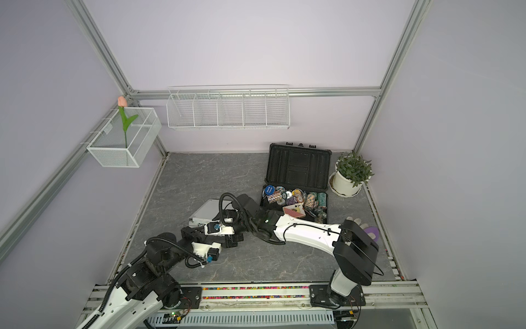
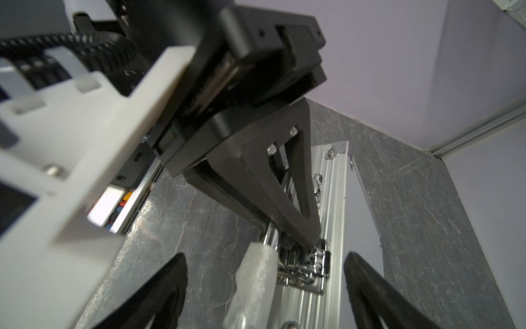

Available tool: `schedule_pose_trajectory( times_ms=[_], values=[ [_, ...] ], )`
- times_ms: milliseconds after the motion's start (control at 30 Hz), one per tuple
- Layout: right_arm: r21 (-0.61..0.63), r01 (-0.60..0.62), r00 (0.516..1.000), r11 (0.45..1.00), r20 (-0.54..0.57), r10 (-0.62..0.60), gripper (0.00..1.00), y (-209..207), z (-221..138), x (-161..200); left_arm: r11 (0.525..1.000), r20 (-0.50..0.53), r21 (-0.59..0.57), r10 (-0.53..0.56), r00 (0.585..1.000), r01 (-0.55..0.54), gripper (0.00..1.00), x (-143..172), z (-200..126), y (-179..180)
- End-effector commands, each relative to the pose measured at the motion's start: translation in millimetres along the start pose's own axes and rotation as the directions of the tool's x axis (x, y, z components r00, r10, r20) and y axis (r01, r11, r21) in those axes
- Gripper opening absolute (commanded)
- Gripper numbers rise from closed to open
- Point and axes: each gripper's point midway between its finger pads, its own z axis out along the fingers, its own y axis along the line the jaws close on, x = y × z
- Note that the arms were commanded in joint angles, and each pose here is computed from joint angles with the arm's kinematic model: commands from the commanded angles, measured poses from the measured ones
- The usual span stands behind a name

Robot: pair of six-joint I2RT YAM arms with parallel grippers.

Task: Open the poker set cases
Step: Open the fastener on the poker set case.

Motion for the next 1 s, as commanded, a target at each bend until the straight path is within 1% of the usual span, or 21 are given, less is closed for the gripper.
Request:
schedule_pose_trajectory(
  times_ms=[0,333,667,967],
  values=[
    [-0.006,0.027,1.0,1.0,0.004,-0.027,0.88,-1.8,2.9,-5.5,0.995,0.009,-0.087,0.056,0.998,-0.055,0.0,-4.0,-3.4,20.9],
    [-0.008,0.022,0.999,1.0,-0.032,-0.022,0.87,-3.1,8.2,0.8,0.993,0.011,-0.105,0.058,0.998,-0.056,0.0,-4.6,-5.7,25.3],
    [-0.018,0.013,0.999,1.0,-0.042,-0.014,0.77,-2.0,9.3,2.0,0.993,0.01,-0.103,0.059,0.998,-0.057,0.0,-4.4,-6.1,24.8],
    [-0.032,0.004,0.999,0.999,-0.052,-0.006,0.72,0.1,8.9,3.4,0.993,0.01,-0.106,0.062,0.998,-0.06,0.0,-4.6,-7.0,25.8]
  ],
)
